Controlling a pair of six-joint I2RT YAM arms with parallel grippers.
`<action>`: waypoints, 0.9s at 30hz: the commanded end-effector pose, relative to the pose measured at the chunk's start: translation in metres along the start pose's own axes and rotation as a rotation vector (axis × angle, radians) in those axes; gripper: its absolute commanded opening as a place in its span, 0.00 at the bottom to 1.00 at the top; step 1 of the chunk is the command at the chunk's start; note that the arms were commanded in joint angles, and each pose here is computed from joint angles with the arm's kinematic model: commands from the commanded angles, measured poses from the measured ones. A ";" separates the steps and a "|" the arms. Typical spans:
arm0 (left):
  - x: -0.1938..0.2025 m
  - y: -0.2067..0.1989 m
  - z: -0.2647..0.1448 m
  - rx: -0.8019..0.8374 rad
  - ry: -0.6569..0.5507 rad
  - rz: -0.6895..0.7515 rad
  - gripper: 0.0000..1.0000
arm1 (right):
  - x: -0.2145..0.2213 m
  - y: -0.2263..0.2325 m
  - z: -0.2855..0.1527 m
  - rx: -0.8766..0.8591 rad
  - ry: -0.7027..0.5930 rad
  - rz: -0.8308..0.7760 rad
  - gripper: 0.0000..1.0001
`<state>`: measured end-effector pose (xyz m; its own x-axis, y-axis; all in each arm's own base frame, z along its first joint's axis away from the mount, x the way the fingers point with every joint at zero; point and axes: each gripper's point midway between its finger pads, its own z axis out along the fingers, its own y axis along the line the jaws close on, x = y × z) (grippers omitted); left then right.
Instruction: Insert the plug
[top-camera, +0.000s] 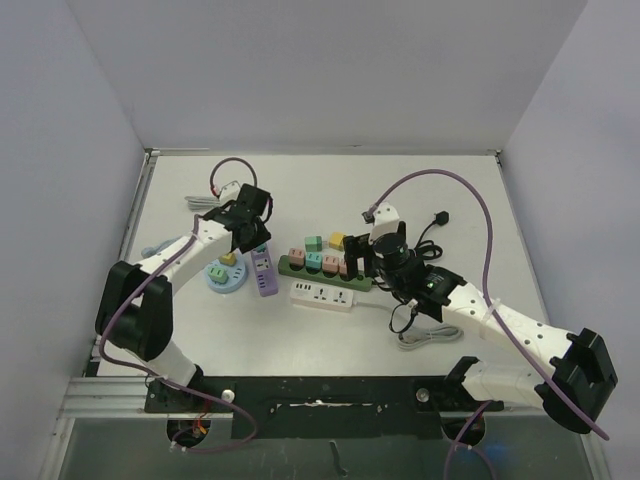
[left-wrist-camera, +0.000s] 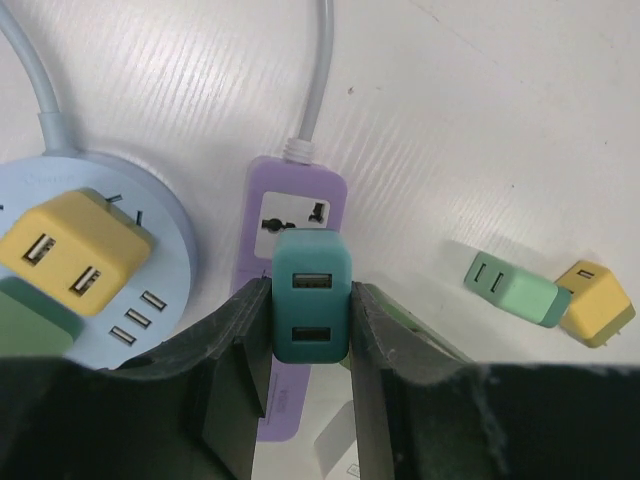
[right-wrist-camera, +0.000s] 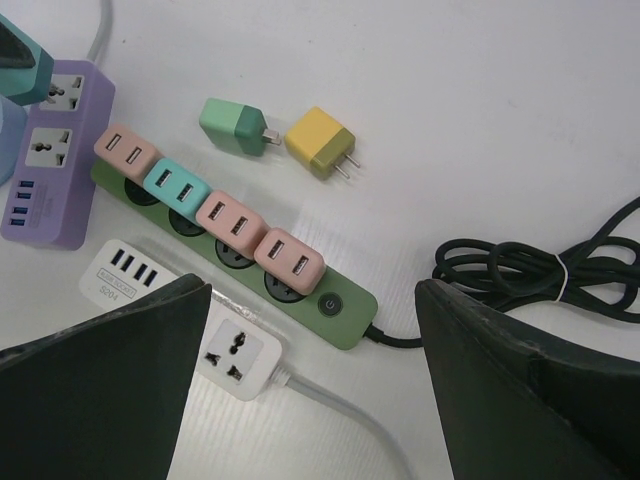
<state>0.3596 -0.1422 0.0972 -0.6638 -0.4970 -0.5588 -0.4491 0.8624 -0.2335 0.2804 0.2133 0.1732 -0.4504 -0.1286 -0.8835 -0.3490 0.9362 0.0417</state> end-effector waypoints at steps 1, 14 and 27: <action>-0.030 -0.013 -0.003 -0.005 -0.094 0.012 0.12 | -0.009 -0.002 -0.003 -0.005 -0.042 0.032 0.86; -0.010 -0.013 0.022 -0.074 0.010 0.095 0.11 | -0.006 -0.012 0.004 0.028 -0.014 0.034 0.86; 0.013 -0.003 0.026 -0.147 0.099 0.203 0.09 | -0.002 -0.014 0.008 0.038 0.005 0.046 0.86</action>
<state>0.3756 -0.1472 0.0745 -0.7692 -0.3611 -0.5273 -0.3945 0.9174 -0.0527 0.2858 0.2008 0.1636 -0.4802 -0.1212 -0.8688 -0.3135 0.9487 0.0409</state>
